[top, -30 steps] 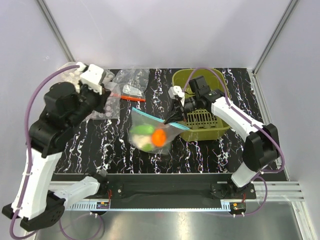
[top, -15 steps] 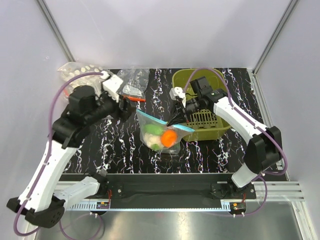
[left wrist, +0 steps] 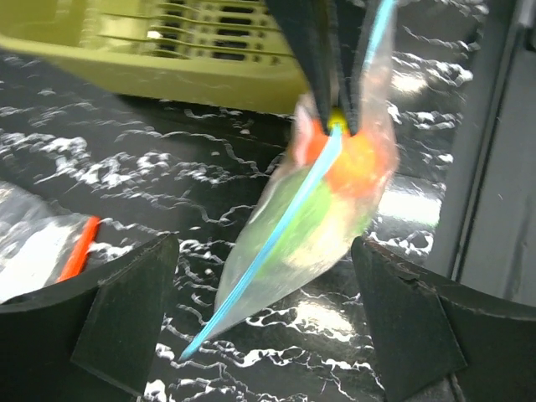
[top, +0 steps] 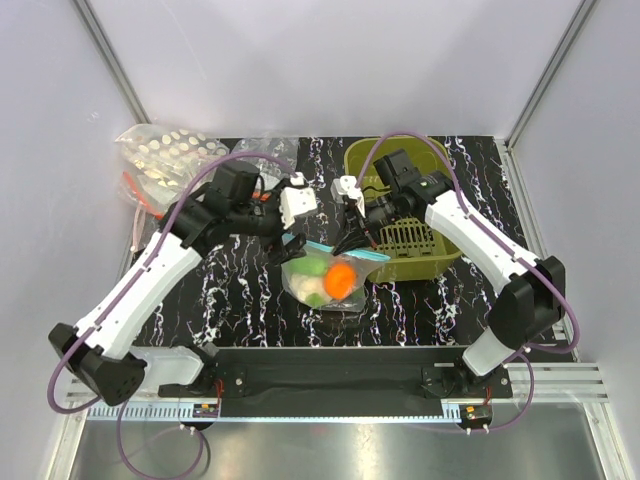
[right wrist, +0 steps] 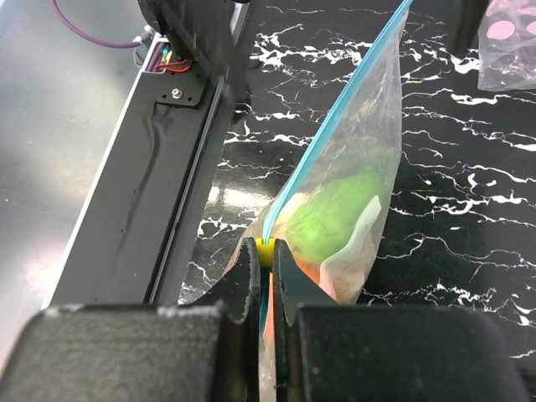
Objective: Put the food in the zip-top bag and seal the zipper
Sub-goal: Zip the zipper food storage bag at the center of the board.
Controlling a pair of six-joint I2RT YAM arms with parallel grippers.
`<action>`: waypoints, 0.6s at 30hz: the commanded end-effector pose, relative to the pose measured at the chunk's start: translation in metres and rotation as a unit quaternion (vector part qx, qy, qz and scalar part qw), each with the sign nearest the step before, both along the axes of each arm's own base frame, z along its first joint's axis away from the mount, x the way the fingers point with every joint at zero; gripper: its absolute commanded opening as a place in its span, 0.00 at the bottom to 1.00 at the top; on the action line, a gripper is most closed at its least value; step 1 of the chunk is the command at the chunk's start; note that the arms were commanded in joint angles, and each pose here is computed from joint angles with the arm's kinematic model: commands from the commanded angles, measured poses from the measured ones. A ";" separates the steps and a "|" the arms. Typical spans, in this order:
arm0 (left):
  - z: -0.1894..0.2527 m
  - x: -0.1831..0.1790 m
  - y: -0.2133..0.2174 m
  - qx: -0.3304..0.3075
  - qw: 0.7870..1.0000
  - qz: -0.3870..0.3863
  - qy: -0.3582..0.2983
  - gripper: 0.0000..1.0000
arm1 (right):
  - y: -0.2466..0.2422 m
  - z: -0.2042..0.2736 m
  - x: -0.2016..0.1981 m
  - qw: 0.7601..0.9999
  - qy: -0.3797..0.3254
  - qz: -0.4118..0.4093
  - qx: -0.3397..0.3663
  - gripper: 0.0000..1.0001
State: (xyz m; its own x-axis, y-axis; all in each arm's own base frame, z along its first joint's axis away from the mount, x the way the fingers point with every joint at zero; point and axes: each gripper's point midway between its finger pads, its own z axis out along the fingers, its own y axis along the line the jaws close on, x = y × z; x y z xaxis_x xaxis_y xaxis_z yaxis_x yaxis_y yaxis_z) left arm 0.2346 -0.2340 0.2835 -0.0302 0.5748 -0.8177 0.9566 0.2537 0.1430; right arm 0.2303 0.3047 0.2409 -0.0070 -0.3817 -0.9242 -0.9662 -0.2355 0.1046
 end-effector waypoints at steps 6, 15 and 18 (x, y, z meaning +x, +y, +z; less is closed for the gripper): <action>-0.016 0.003 -0.029 0.008 0.998 -0.069 0.000 0.81 | 0.008 0.035 -0.007 0.999 -0.037 0.014 0.026 0.00; -0.032 0.015 -0.021 0.026 0.999 -0.027 -0.005 0.00 | 0.005 0.030 -0.007 1.000 -0.017 -0.008 0.009 0.00; -0.035 0.014 -0.015 0.016 1.000 0.005 -0.009 0.00 | -0.004 0.025 -0.003 0.997 0.011 -0.065 -0.037 0.00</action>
State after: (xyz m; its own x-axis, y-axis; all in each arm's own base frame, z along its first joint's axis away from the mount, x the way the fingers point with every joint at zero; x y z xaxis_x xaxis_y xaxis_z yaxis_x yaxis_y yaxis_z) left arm 0.2386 -0.2557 0.2341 -0.0325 0.6314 -0.7747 0.9807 0.1695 0.0971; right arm 0.2326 0.3062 0.2408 -0.0462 -0.4320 -0.9007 -0.9744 -0.1791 0.1358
